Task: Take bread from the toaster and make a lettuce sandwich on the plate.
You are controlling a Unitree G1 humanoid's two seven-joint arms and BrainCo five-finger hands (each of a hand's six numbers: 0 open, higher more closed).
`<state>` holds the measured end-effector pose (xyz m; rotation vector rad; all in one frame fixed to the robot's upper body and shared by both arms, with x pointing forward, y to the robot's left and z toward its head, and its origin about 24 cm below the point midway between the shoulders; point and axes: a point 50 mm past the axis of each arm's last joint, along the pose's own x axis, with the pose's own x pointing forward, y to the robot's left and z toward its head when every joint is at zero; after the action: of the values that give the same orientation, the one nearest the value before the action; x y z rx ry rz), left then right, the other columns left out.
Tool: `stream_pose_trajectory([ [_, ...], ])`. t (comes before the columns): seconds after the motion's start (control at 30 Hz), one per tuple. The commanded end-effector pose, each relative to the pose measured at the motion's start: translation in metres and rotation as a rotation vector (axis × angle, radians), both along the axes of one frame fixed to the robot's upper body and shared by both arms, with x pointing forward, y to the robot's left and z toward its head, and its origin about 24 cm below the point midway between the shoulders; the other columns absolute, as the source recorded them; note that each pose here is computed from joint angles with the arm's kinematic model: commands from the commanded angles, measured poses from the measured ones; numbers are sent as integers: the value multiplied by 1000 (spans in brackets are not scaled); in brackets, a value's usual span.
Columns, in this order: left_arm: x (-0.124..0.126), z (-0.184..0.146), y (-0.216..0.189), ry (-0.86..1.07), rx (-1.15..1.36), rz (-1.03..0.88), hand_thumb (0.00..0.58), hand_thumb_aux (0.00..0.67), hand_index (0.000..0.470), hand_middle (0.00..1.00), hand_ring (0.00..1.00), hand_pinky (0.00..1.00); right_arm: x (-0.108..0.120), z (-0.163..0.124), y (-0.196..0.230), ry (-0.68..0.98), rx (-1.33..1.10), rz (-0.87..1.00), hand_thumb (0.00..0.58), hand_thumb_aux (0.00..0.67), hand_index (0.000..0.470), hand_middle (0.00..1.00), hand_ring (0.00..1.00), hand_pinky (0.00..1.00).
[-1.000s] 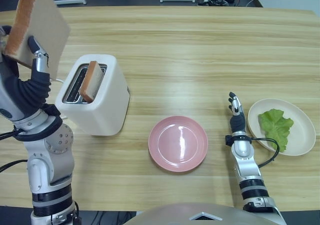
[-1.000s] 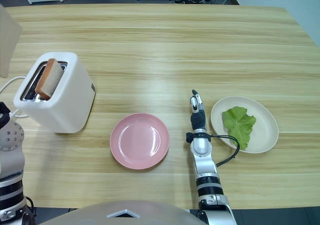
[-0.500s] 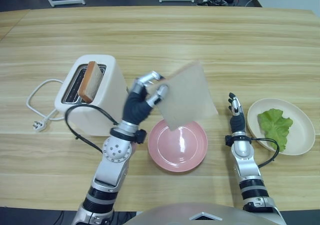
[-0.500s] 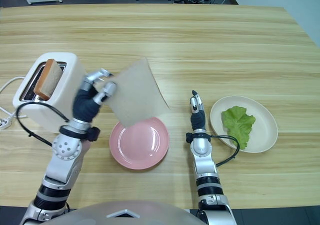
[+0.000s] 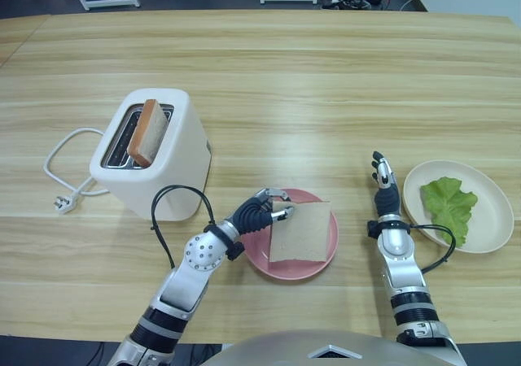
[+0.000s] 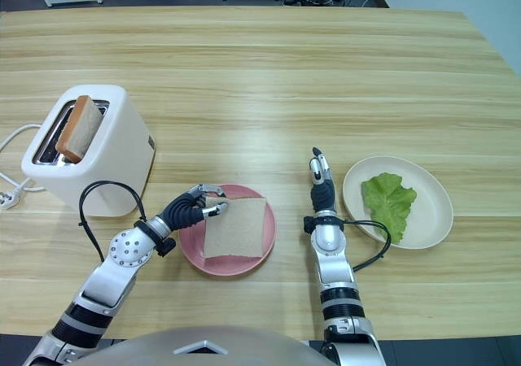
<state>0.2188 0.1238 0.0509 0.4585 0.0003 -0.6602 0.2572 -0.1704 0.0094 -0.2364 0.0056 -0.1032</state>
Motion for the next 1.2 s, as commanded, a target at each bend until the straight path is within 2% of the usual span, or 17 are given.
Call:
stream_pose_trajectory([
  [0.03, 0, -3, 12, -64, 179, 25, 0, 0, 0, 502, 502, 502, -3, -3, -3, 20, 0, -9, 0, 0, 0, 0, 0, 0],
  [0.07, 2, -3, 14, -82, 218, 27, 0, 0, 0, 0, 0, 0, -4, -3, -3, 20, 0, -9, 0, 0, 0, 0, 0, 0],
  [0.3, 10, 10, 25, -335, 504, 153, 0, 0, 0, 0, 0, 0, -4, -2, -3, 20, -1, -5, 0, 0, 0, 0, 0, 0],
  [0.43, 13, 44, 38, -524, 520, 339, 0, 0, 0, 0, 0, 0, -4, 0, -4, 16, -3, -4, 0, 0, 0, 0, 0, 0],
  [0.53, 10, 65, 46, -593, 406, 439, 0, 0, 0, 0, 0, 0, -5, 10, -5, -34, -30, -3, 0, 0, 0, 0, 0, 0],
  [0.63, 9, 65, 43, -528, 179, 456, 0, 0, 0, 0, 0, 0, -7, 38, -13, -171, -131, -19, 0, 0, 0, 0, 0, 0],
  [0.7, 10, 54, 39, -438, 57, 451, 0, 0, 0, 0, 0, 0, -12, 70, -23, -320, -254, -41, 0, 0, 0, 0, 0, 0],
  [0.8, 12, 38, 34, -316, -82, 447, 0, 0, 0, 0, 0, 0, -26, 115, -45, -503, -555, -128, 0, 0, 0, 0, 0, 0],
  [0.87, 12, 27, 34, -264, -109, 458, 0, 0, 0, 0, 0, 0, -32, 136, -63, -545, -791, -208, 0, 0, 0, 0, 0, 0],
  [0.93, 10, 17, 34, -234, -124, 476, 0, 0, 0, 0, 0, 0, -36, 148, -84, -517, -1039, -278, 0, 0, 0, 0, 0, 0],
  [1.0, 7, 10, 33, -220, -117, 493, 0, 0, 0, 0, 0, 0, -37, 148, -105, -432, -1255, -304, 0, 0, 0, 0, 0, 0],
  [1.07, 5, 4, 33, -211, -101, 503, 0, 0, 0, 0, 0, 0, -36, 135, -126, -289, -1428, -290, 0, 0, 0, 0, 0, 0],
  [1.2, 3, 1, 32, -214, -85, 515, 0, 0, 0, 0, 0, 0, -35, 87, -152, -18, -1569, -149, 0, 0, 0, 0, 0, 0],
])
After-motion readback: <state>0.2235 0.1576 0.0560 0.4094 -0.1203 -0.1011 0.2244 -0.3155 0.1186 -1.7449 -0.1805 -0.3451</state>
